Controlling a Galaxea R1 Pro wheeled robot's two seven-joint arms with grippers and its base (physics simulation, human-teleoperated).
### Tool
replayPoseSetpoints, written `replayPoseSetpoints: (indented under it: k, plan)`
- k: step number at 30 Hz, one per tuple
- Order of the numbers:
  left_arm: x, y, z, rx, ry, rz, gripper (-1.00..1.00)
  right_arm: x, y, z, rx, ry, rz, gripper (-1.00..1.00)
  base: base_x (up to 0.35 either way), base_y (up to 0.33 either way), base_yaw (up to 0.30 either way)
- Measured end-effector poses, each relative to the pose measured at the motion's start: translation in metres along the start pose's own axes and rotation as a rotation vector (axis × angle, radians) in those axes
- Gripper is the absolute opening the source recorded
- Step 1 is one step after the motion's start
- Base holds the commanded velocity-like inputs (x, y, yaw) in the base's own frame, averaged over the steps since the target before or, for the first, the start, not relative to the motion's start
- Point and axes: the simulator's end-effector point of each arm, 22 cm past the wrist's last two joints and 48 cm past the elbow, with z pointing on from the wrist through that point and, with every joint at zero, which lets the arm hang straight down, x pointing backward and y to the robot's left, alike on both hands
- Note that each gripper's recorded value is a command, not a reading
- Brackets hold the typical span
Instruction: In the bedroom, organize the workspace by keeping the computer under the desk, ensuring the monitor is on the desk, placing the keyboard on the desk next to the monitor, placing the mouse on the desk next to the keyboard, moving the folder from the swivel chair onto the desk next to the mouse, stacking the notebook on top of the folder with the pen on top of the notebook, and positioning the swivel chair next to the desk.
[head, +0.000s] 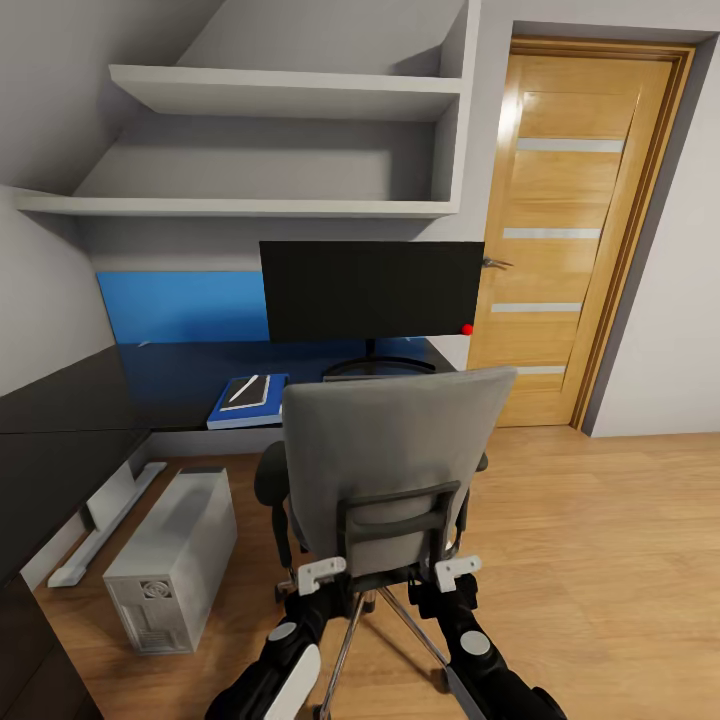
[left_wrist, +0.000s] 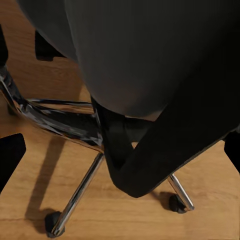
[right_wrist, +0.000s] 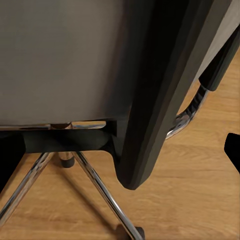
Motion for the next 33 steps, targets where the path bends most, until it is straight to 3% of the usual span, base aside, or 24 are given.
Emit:
replayPoseSetpoints:
  k: [9,24,33]
  plan:
    - [-0.0103,-0.002,-0.0013,0.004,-0.03,-0.005,1.0,-0.0011,-0.0006,-0.0004,0.001,-0.002,-0.001,1.0,0.166,0.0,0.0]
    - [-0.0048,0.0015,0.0002,-0.002,-0.02,-0.011,1.0,0.0,-0.0004,0.0,0.001,0.002,0.001,1.0,0.091,0.003,0.0]
    - [-0.0049,0.0021,0.0001,-0.003,-0.019,-0.015,1.0,0.0003,-0.0002,-0.0002,0.001,0.003,0.002,1.0,0.069,0.171,0.0]
